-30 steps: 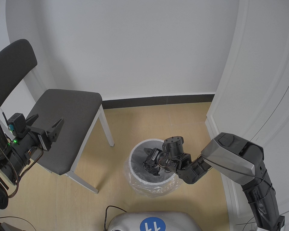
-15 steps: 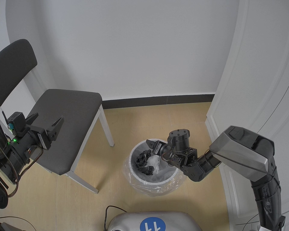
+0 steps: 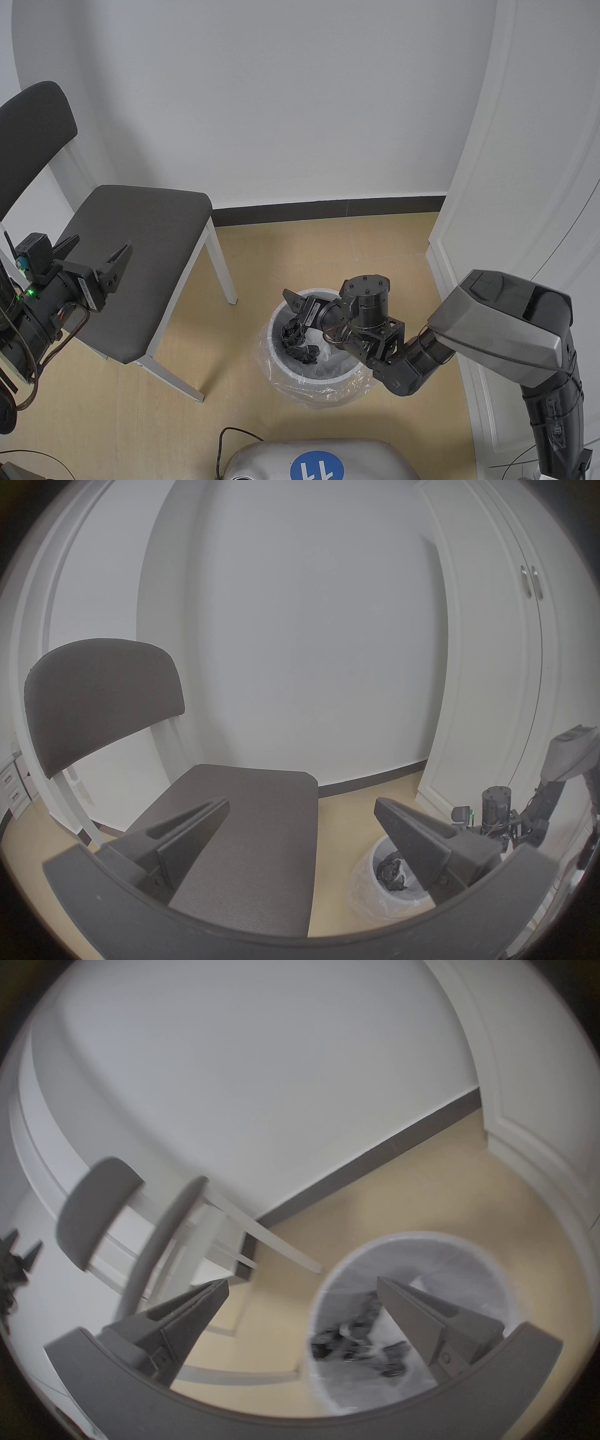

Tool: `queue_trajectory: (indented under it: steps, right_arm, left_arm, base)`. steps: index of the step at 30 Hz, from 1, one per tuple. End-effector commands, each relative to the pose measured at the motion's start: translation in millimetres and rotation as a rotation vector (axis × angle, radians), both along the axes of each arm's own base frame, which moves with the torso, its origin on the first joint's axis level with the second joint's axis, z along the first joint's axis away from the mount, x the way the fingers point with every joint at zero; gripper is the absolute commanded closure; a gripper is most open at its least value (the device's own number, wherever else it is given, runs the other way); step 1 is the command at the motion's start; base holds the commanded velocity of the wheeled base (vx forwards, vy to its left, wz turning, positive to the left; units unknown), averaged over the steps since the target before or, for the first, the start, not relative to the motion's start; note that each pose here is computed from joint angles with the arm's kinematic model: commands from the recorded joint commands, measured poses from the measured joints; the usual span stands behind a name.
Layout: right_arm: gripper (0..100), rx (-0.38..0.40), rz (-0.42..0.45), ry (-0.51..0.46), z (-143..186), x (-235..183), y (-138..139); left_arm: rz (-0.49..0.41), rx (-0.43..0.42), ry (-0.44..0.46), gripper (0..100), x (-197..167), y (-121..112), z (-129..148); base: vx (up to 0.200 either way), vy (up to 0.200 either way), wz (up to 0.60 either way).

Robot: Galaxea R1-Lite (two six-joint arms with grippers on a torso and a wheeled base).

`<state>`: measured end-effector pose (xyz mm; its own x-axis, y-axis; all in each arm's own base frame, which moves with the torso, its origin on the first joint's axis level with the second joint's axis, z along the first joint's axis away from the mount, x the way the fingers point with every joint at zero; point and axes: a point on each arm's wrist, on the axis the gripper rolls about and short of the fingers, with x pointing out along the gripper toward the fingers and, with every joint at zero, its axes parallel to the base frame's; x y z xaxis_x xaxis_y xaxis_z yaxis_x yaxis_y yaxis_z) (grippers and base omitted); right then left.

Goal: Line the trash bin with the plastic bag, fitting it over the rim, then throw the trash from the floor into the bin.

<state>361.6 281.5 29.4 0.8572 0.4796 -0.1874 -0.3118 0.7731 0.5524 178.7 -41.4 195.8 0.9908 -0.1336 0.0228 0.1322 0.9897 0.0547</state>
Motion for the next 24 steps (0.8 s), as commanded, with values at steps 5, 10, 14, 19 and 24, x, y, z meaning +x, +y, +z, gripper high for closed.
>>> queue_trajectory:
  steps: [5, 10, 14, 19, 24]
  right_arm:
    - [0, 0.127, 0.069, 0.068, -25.4, -10.3, 18.4]
    - [0, 0.158, 0.151, 0.097, -33.0, -13.1, 24.9]
    - [0, 0.168, 0.207, 0.096, -41.7, -13.3, 30.9]
    - [0, 0.149, 0.234, 0.086, -52.5, -6.8, 36.5]
    - [0, 0.12, 0.213, 0.08, -63.5, 8.8, 34.5]
  left_arm:
    - [-0.004, 0.014, 0.009, 0, 1.1, -0.9, -2.3]
    - [-0.013, 0.027, 0.016, 0, 1.9, -2.8, -4.7]
    - [-0.019, 0.032, 0.029, 0, 3.7, -4.8, -7.4]
    - [-0.02, 0.041, 0.059, 0, 7.9, -5.9, -14.2]
    - [-0.02, 0.044, 0.074, 0, 11.0, -6.7, -17.1]
  base:
    - [0.0, 0.0, 0.0]
    - [0.0, 0.0, 0.0]
    - [0.0, 0.0, 0.0]
    - [0.0, 0.0, 0.0]
    - [0.0, 0.0, 0.0]
